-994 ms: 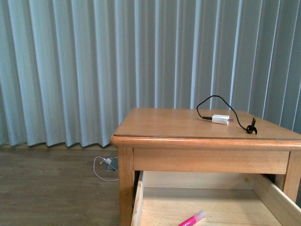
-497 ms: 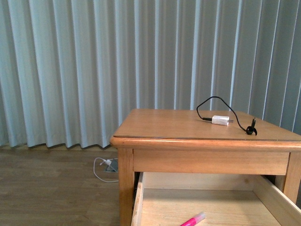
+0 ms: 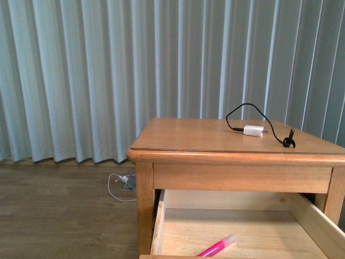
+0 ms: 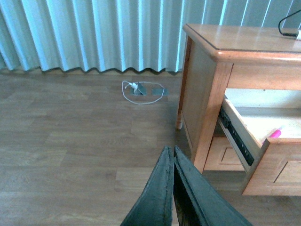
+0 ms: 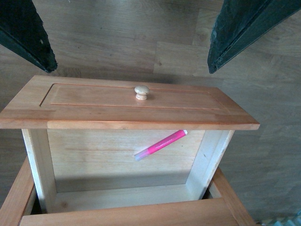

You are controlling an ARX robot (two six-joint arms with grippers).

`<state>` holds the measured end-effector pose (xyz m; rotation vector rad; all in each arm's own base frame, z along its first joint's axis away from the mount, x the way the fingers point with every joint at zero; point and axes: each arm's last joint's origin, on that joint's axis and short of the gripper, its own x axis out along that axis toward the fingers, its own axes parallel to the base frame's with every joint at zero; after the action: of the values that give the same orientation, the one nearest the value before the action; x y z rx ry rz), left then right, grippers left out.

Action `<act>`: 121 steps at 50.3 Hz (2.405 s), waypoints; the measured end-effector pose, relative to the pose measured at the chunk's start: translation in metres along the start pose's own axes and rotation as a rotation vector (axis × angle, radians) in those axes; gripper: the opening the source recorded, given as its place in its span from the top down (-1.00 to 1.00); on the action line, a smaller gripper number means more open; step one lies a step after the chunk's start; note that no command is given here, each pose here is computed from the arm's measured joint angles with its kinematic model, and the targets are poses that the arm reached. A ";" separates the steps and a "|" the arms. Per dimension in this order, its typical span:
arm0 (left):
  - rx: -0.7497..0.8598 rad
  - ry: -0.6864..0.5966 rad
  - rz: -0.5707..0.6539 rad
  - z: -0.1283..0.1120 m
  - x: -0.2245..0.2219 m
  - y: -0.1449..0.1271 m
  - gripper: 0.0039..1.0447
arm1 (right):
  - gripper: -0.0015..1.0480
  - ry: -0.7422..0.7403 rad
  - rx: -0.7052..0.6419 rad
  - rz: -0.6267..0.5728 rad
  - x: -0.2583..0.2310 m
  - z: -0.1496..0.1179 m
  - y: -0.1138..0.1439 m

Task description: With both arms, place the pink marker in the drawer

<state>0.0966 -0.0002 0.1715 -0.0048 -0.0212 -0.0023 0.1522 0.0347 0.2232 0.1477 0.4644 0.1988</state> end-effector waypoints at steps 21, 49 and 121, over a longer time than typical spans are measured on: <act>0.000 0.001 0.000 0.000 0.000 0.000 0.92 | -0.84 0.000 0.000 0.000 0.000 0.000 0.000; 0.000 0.001 0.000 0.000 0.000 0.000 -0.92 | -0.84 -0.021 -0.133 -0.171 0.017 -0.015 0.000; 0.001 0.001 0.000 0.000 0.000 0.000 -0.89 | -0.84 -0.038 -0.023 -0.268 0.297 0.008 -0.040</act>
<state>0.0965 -0.0002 0.1713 -0.0040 -0.0200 -0.0023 0.4222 0.0617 0.0948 0.0656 0.4392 -0.0613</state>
